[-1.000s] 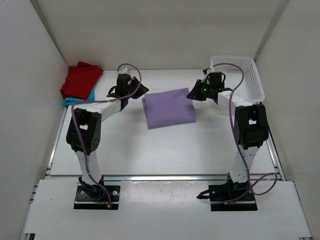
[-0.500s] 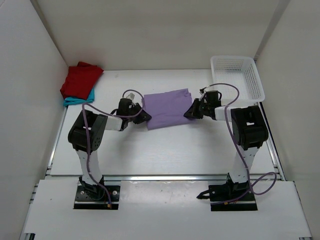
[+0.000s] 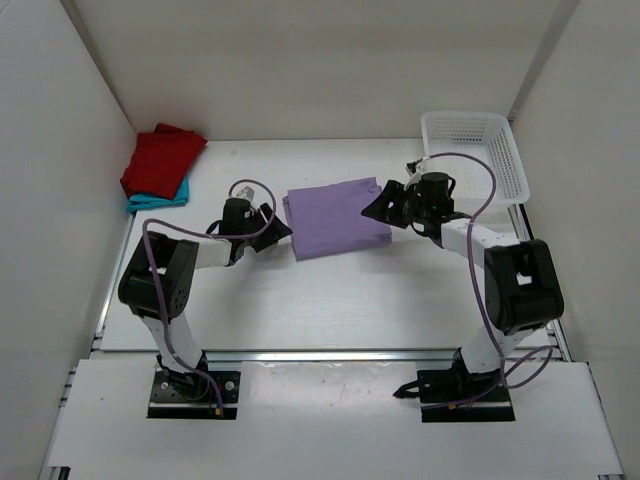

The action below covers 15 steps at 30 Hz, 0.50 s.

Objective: Fold and stack the t-shirts
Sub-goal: Put the neatly folded tshirt into the corner of the board with the left arm

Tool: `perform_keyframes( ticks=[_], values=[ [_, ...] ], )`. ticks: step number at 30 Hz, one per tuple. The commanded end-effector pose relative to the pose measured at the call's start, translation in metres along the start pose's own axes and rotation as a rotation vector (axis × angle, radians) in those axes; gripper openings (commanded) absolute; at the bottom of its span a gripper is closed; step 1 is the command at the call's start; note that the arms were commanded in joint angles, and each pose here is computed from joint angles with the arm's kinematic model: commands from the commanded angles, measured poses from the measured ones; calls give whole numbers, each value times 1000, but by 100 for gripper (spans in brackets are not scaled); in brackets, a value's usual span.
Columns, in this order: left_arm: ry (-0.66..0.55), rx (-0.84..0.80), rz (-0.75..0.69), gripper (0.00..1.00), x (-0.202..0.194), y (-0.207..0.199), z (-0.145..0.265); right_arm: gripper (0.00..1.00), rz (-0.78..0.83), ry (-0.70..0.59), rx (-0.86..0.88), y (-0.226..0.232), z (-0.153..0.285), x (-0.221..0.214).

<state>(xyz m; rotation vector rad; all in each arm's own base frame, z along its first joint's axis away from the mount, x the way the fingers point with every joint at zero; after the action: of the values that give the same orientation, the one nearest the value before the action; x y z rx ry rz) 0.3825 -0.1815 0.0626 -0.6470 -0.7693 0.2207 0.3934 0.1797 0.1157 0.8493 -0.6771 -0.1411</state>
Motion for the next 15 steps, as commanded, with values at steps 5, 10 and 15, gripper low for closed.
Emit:
perform_keyframes(
  ticks=[5,10,15],
  values=[
    [101,98,-6,68,-9,20,-42,57,129,-123,145,66,36,9],
    [118,74,-25,56,-8,-2,-74,57,159,-152,180,84,58,-3],
    [120,11,-71,12,-1,-37,-102,56,168,-161,203,86,76,-10]
  ],
)
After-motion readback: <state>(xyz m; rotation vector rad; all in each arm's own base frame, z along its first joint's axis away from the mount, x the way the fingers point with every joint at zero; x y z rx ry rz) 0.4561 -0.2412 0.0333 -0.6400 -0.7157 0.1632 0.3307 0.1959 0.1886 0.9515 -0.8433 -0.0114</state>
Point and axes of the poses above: each gripper's point midway between its finger pads, its own z axis back along the fingers, its own y axis along the line the jaws close on, x = y × z, the point moved 2 cm from there along z, back along the fingers, and after that the axes turned 5 degrees about -z, right-handed, at the moved point
